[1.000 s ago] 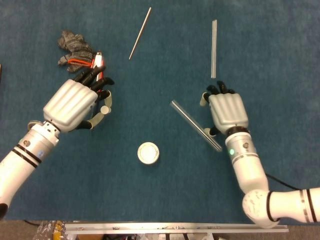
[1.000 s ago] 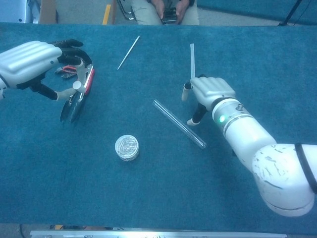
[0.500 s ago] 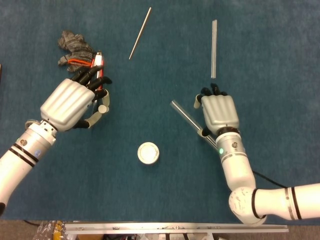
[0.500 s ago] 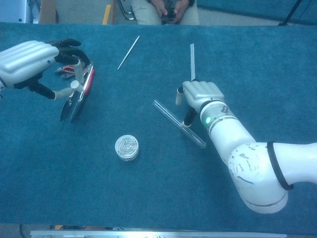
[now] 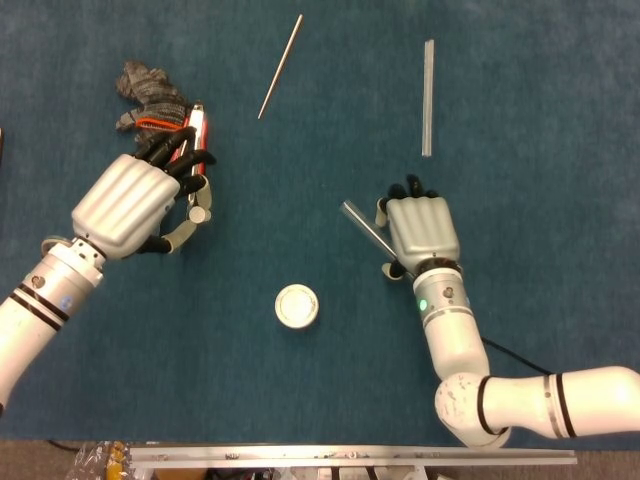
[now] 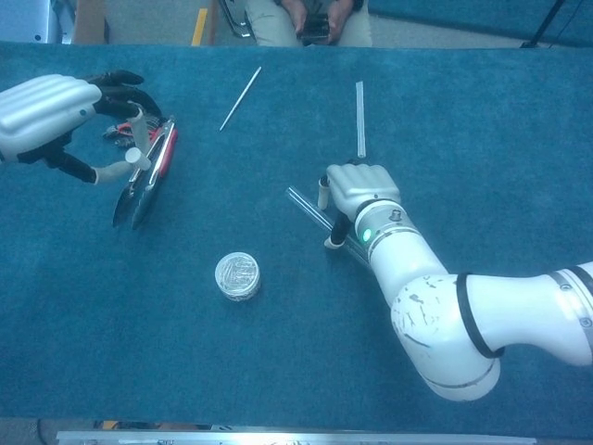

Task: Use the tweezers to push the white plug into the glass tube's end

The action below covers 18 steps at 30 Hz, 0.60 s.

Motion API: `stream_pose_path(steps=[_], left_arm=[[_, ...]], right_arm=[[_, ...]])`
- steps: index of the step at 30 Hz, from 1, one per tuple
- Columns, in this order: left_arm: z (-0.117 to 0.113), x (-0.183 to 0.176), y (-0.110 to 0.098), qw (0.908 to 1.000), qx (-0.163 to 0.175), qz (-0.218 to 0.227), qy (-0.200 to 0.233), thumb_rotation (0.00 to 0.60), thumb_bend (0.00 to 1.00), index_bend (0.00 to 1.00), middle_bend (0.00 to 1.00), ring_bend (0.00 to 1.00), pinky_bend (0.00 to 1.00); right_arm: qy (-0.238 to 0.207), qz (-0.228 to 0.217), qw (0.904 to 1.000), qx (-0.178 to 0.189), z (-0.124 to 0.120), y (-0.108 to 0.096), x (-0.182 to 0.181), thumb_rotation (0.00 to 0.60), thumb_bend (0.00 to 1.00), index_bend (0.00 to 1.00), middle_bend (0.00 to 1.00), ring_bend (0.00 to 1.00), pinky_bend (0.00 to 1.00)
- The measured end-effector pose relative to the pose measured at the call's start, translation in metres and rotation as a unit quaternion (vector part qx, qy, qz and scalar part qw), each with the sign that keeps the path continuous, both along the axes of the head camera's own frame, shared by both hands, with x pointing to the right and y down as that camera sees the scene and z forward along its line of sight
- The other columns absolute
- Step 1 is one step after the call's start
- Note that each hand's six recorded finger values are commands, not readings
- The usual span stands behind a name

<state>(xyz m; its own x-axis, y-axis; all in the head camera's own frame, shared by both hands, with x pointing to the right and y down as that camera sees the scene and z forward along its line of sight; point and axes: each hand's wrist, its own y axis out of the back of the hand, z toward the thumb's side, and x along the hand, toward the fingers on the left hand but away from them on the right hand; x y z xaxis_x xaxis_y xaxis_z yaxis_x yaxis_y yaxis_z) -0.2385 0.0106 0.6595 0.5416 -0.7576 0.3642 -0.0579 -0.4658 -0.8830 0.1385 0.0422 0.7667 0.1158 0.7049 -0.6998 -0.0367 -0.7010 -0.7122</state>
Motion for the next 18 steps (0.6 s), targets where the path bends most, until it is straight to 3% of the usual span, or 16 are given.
stream_pose_path(steps=[8, 18], left_arm=[[0.0, -0.003, -0.001, 1.0, 0.0, -0.002, 0.0, 0.6, 0.36, 0.48, 0.22, 0.03, 0.08], [0.0, -0.003, -0.003, 1.0, 0.0, -0.004, 0.001, 0.6, 0.36, 0.48, 0.22, 0.03, 0.08]], right_arm=[[0.004, -0.003, 1.0, 0.002, 0.003, -0.003, -0.004, 0.6, 0.3, 0.44, 0.22, 0.04, 0.22], [0.004, -0.01, 0.9998, 0.017, 0.005, -0.01, -0.011, 0.6, 0.35, 0.45, 0.22, 0.04, 0.22]])
